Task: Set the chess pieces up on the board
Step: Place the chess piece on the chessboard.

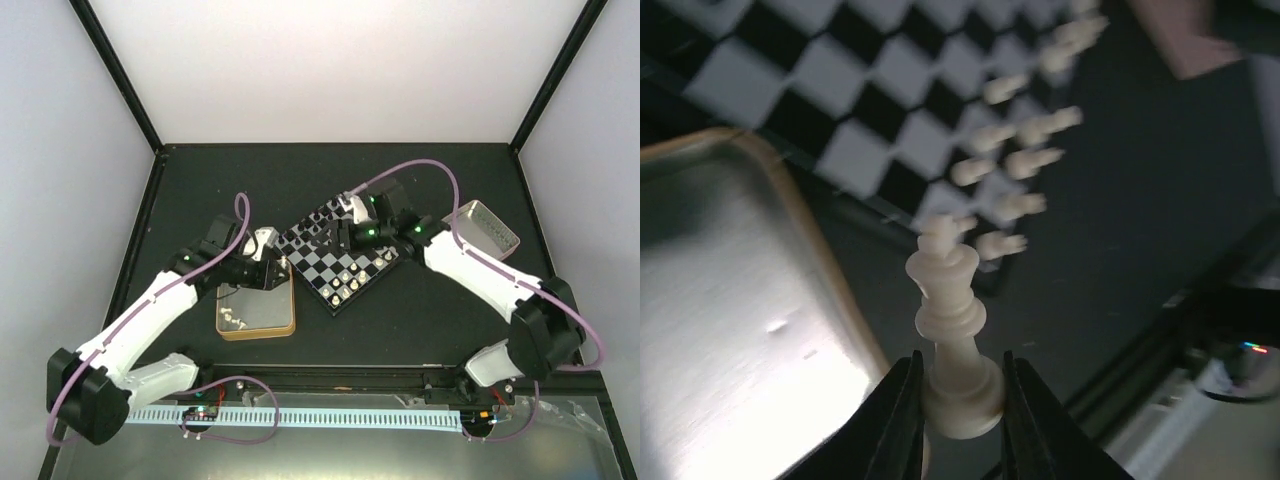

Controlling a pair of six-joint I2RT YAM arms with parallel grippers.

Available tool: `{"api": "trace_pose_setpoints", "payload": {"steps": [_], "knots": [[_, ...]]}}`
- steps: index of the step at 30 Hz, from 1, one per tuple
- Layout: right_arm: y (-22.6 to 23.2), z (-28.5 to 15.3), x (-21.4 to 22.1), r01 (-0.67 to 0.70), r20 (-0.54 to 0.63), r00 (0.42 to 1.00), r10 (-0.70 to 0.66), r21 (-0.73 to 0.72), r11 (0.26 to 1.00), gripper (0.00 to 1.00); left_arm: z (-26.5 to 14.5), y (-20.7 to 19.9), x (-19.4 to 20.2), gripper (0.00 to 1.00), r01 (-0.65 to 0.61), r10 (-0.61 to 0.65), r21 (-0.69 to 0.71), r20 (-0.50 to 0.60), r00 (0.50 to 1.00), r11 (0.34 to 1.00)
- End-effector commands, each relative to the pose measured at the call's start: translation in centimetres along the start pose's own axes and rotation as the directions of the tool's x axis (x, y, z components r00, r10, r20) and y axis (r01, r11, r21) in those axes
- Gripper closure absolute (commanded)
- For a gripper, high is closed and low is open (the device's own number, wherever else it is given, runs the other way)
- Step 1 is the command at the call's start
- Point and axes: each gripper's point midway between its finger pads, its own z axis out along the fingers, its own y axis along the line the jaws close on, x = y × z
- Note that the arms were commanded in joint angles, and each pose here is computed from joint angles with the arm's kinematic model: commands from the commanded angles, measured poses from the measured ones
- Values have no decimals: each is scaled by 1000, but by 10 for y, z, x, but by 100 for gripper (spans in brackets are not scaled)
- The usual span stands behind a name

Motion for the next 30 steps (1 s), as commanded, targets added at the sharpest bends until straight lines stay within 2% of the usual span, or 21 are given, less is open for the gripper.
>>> {"api": "trace_pose_setpoints", "payload": {"steps": [1,4,9,13,20,23,28,30], "knots": [[43,-1,-7,23,-133,990,-54,-225,974,27,-23,-74,-16,93,-203,164,353,139,977,913],[49,3,-4,-14,-220,974,-47,-265,964,27,-33,-92,-17,94,-263,204,418,180,962,870],[56,2,-2,5,-254,963,-85,-301,954,30,-35,-103,-17,94,-277,224,468,167,960,839],[49,4,10,-9,-311,946,-93,-313,950,42,-36,-107,-18,95,-290,247,472,153,957,832],[47,3,26,-6,-366,922,-126,-338,941,54,-35,-109,-22,95,-297,269,469,127,955,832],[48,3,29,-2,-372,919,-135,-346,938,59,-33,-108,-21,95,-297,275,468,116,954,832],[48,6,26,4,-364,921,-136,-341,940,77,-34,-110,-22,94,-303,283,473,115,952,827],[45,8,22,10,-353,926,-133,-328,944,77,-34,-111,-21,94,-303,286,478,111,952,824]]}}
